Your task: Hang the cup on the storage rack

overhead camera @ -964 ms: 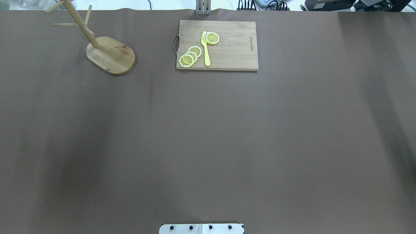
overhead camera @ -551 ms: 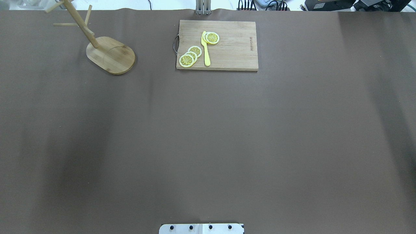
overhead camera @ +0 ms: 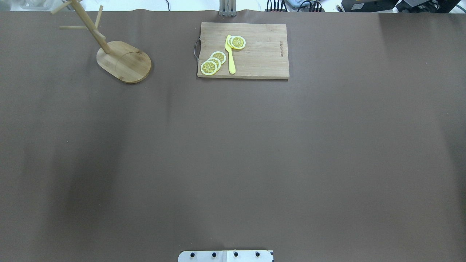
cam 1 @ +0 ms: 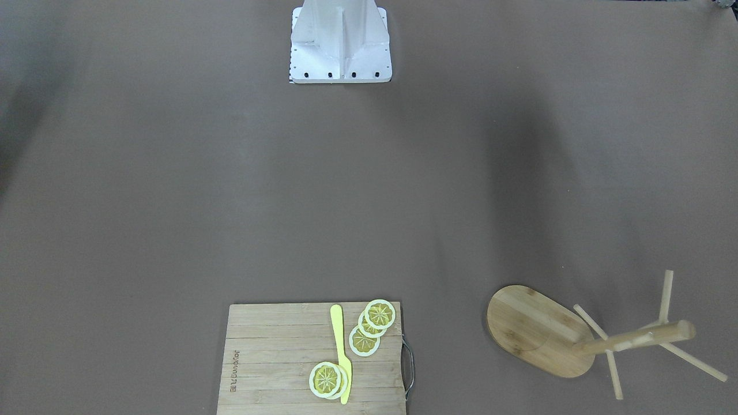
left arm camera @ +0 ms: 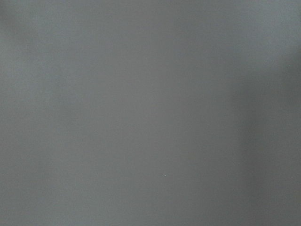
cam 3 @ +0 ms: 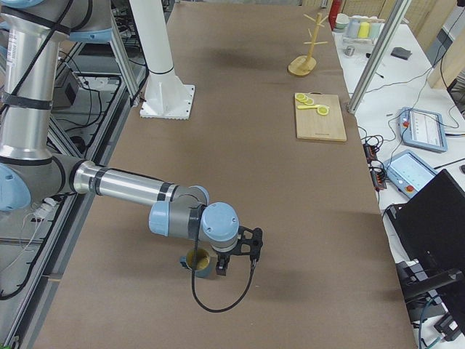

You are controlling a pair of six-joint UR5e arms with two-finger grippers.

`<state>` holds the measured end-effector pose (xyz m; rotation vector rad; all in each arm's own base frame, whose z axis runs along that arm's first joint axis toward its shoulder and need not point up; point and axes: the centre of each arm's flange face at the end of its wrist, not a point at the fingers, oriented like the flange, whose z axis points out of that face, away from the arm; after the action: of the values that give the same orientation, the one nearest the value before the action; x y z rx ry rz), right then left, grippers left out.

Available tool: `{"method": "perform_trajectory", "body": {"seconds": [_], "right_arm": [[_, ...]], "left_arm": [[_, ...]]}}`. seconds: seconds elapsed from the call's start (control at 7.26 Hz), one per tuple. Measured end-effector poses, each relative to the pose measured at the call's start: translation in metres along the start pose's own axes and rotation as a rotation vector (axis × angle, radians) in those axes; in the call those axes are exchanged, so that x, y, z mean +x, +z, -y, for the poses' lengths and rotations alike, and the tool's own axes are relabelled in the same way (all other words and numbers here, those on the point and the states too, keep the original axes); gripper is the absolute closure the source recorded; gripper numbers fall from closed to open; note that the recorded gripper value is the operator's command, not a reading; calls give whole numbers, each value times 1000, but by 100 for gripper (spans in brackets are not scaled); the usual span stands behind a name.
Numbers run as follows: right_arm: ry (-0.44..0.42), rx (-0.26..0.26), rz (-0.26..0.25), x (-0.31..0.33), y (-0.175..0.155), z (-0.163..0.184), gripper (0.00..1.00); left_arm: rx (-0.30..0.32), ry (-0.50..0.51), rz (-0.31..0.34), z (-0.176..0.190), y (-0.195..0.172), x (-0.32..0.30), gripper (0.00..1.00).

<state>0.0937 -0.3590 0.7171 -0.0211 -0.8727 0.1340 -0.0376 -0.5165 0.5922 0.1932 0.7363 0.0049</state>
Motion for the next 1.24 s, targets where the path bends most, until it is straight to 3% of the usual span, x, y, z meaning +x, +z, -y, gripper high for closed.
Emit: {"method": "perform_trajectory", "body": {"seconds": [0.41,0.83,1.24], "right_arm": [[19,-20,-47,23,13,-28,0],[-27,-63,-89,49,32,-41,0],[-41,-68,-20,50,40,-48,0]], "left_arm": [[2,-2,-2,-4,1,-2,2],[3,-2,-5,-4,1,-1,2],[-1,-5,-6,-5,3,-3,2]]}}
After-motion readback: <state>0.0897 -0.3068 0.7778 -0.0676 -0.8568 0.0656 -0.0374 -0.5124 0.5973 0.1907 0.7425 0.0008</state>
